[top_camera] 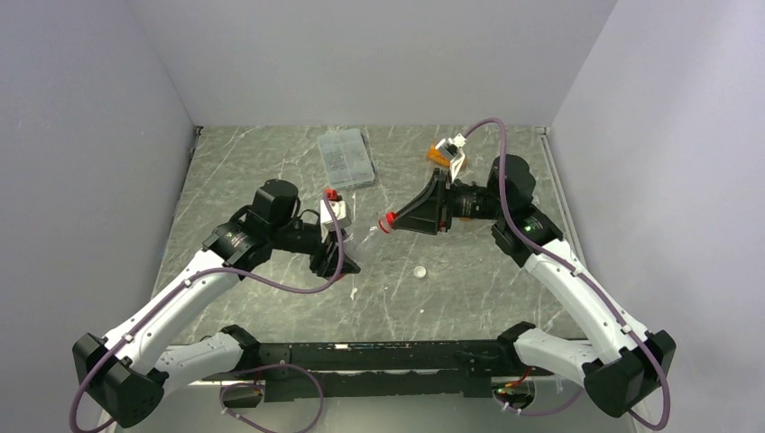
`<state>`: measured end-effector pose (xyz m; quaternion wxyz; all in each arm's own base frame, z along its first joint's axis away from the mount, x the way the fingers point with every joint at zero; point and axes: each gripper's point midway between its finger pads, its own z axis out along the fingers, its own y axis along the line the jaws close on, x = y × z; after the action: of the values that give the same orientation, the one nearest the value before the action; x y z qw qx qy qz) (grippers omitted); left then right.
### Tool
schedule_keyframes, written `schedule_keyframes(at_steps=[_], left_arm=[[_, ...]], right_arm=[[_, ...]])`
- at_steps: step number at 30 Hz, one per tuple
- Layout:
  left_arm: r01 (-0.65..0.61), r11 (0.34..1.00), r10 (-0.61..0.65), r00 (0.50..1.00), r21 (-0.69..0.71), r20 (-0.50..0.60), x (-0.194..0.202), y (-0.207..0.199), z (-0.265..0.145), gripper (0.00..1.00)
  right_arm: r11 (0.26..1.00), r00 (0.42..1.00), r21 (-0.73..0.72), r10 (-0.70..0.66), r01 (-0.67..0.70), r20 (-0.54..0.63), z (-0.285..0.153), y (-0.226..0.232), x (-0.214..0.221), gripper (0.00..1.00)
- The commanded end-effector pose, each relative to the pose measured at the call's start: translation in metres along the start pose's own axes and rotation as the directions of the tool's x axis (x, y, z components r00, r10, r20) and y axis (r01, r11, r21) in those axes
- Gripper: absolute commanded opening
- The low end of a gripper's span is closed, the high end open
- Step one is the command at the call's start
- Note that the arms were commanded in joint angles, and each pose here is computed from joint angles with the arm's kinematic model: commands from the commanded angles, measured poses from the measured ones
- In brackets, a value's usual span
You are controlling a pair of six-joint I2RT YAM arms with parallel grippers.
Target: Screw on the bottle caps
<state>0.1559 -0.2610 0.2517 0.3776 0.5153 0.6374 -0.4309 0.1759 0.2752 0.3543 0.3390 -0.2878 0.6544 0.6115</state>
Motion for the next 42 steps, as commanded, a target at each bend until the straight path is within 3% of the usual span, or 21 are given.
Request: schedule_keyframes(at_steps=[1, 11, 15, 24, 32, 36, 42], left_arm=[[-0.078, 0.996, 0.076, 0.996, 0.051, 0.045, -0.02, -0.006, 0.001, 0.27], [-0.096, 0.994, 0.094, 0.994, 0.053, 0.05, -0.024, -0.009, -0.003, 0.27], [-0.108, 0.994, 0.107, 0.993, 0.021, 0.05, -0.027, -0.005, -0.005, 0.26], [-0.183, 0.952, 0.205, 0.976, -0.247, 0.068, -0.047, 0.032, -0.019, 0.21], [-0.254, 0.848, 0.311, 0.949, -0.466, 0.048, -0.07, 0.063, -0.032, 0.18], [-0.287, 0.809, 0.35, 0.936, -0.513, 0.03, -0.078, 0.07, -0.032, 0.16], [-0.322, 0.787, 0.381, 0.924, -0.526, 0.004, -0.077, 0.07, -0.021, 0.15]], right_arm=[[0.998, 0.994, -0.007, -0.056, 0.056, -0.089, 0.004, 0.007, 0.015, 0.19], [0.992, 0.973, -0.071, -0.118, 0.106, -0.199, 0.022, 0.024, 0.04, 0.18], [0.995, 0.968, -0.034, -0.102, 0.097, -0.228, 0.027, 0.017, 0.046, 0.18], [0.99, 0.968, 0.124, 0.09, -0.063, -0.233, 0.039, -0.013, 0.05, 0.17], [0.856, 0.897, 0.382, 0.423, -0.349, -0.126, 0.053, -0.058, 0.056, 0.13], [0.776, 0.862, 0.469, 0.504, -0.422, -0.059, 0.055, -0.075, 0.054, 0.13], [0.723, 0.824, 0.476, 0.566, -0.501, 0.008, 0.062, -0.081, 0.049, 0.11]])
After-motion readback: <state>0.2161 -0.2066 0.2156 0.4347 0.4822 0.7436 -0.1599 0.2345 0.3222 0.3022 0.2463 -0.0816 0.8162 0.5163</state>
